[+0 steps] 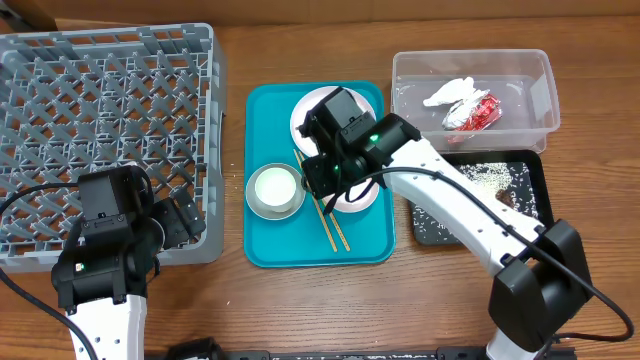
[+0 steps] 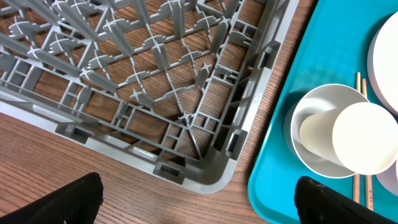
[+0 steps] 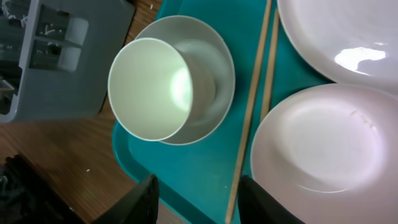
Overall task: Sort waste into correct bins and load items into the dishwasher
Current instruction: 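Grasp the white cup from the bowl with the right gripper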
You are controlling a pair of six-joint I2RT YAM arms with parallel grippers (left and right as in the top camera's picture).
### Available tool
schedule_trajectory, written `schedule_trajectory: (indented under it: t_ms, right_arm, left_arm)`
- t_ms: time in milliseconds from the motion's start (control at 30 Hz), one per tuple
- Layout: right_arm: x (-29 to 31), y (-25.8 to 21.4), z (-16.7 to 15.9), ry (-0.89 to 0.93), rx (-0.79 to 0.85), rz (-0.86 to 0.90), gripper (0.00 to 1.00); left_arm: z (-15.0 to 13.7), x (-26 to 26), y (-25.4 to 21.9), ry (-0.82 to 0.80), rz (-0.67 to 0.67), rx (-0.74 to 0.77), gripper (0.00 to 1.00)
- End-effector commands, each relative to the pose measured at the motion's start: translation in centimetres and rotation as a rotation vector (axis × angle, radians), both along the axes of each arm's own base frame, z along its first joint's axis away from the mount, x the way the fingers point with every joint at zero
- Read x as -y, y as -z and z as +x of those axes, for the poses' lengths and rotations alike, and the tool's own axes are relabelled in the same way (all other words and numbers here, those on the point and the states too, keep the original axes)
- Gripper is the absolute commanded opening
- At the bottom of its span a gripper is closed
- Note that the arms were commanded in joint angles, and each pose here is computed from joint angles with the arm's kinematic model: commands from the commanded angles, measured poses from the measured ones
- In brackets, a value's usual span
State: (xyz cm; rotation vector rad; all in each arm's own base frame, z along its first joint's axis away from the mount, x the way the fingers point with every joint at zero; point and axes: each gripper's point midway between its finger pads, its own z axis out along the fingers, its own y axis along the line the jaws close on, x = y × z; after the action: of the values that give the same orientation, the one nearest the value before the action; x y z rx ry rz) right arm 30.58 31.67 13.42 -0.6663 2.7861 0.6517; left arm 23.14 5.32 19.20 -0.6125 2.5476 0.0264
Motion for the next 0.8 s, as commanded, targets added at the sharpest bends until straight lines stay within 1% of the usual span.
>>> schedule_trajectory:
  t_ms: [0, 267, 600, 700, 733, 767]
  right_arm:
    - [-1.0, 0.6, -0.4, 0.028, -0.033, 0.007, 0.43]
    - [-2.4, 3.5, -0.1, 0.084, -0.091, -0.002, 0.43]
    - [-3.4, 5.6, 0.3, 0.096, -0.107, -0.004, 0.42]
    - [-3.6, 5.8, 0.2, 0.092, -0.108, -0.005, 0.29]
    - [-3.6, 5.8, 0.2, 0.093, -0.105, -0.005, 0.26]
    - [-3.6, 5.8, 0.3, 0.099, -0.106, -0.005, 0.25]
  left_arm:
    - [0.3, 0.1, -0.7, -0.01, -0.013, 0.025, 1.0]
    - [0.3, 0.1, -0.7, -0.01, -0.013, 0.023, 1.0]
    - [0.3, 0.1, -0.7, -0.01, -0.013, 0.023, 1.0]
    - [0.3, 0.1, -0.7, -0.01, -0.013, 0.023, 1.0]
    - [0.3, 0.1, -0.7, -0.01, -0.013, 0.023, 1.0]
    - [0.3, 0.1, -0.7, -0.01, -0.013, 0.023, 1.0]
